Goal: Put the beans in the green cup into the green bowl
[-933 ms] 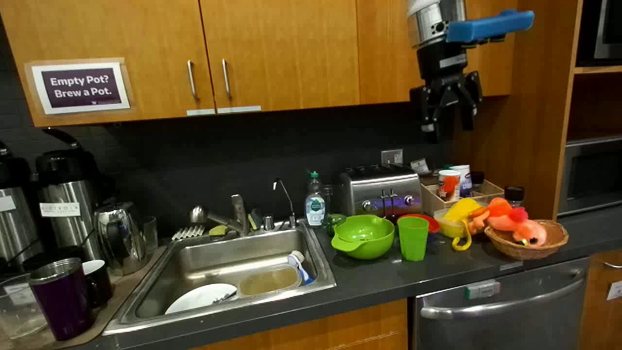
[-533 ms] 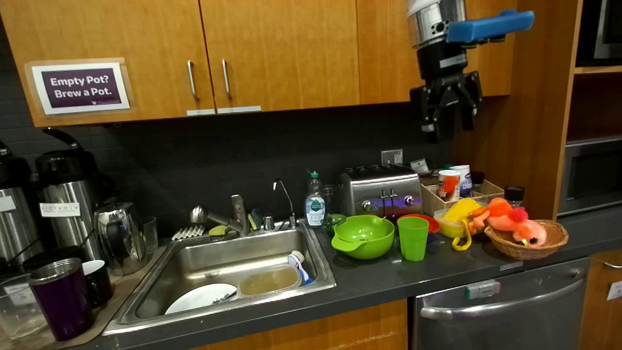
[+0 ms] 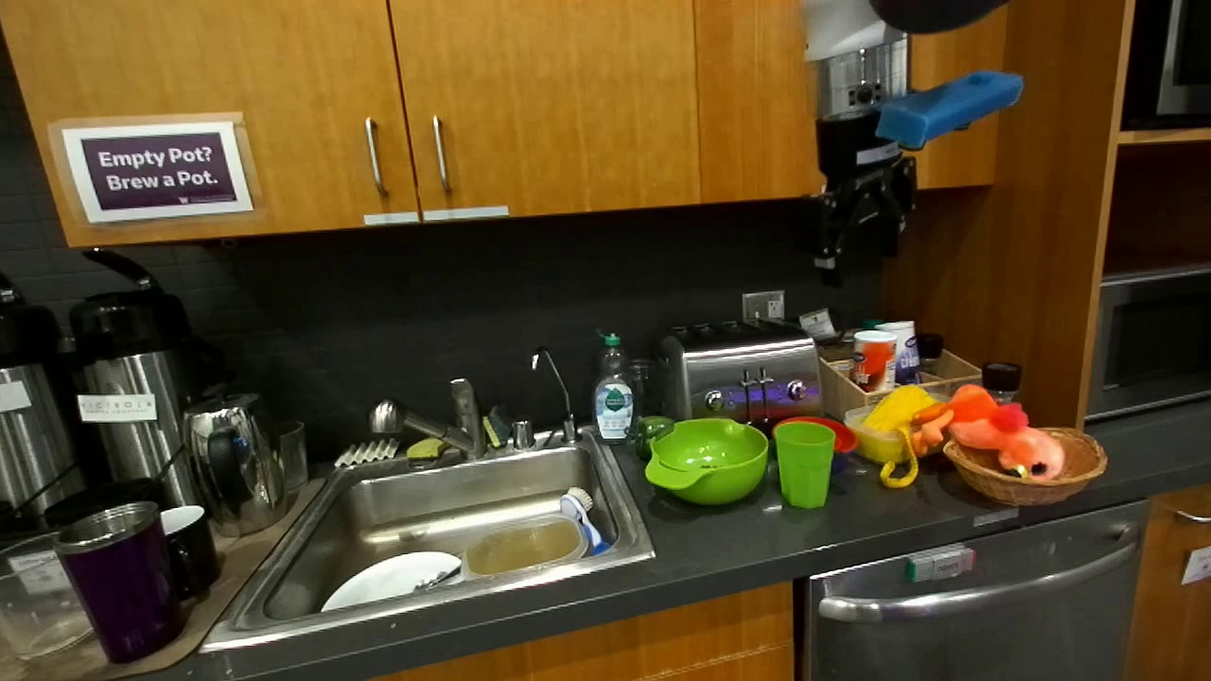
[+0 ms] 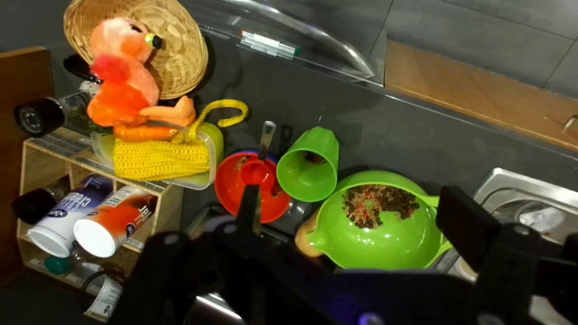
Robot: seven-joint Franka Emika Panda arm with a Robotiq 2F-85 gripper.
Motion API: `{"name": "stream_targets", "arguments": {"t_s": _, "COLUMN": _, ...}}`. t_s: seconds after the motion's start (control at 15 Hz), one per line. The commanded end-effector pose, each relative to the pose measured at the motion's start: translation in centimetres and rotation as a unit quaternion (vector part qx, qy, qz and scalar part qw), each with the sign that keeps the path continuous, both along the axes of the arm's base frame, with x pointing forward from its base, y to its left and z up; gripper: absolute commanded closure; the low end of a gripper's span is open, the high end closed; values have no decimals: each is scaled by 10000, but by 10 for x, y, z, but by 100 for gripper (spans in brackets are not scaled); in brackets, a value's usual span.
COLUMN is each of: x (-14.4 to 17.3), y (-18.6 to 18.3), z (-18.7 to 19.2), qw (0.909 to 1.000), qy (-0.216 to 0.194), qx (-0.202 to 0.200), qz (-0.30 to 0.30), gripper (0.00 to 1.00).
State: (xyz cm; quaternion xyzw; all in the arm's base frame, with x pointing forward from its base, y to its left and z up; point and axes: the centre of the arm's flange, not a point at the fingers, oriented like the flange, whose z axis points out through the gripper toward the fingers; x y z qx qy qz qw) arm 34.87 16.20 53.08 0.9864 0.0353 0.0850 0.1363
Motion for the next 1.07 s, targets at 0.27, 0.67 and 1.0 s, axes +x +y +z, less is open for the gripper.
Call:
{"name": "stream_targets", "arguments": {"t_s": 0.27, "x": 21, "y": -84, "z": -31, "qw": 9952, "qy": -687, "qx": 613, "qz": -338, "gripper": 0}}
{"name": "stream_targets", "arguments": {"t_s": 0.67, "x": 23, "y": -112, "z": -73, "qw": 9886, "qy": -779, "qx": 1122, "qz": -627, "gripper": 0}}
{"name": "stream_targets", "arguments": {"t_s": 1.0, "x": 15, "y": -104, "z": -115, "qw": 9814, "qy": -714, "qx": 1628, "qz": -725, "gripper": 0}}
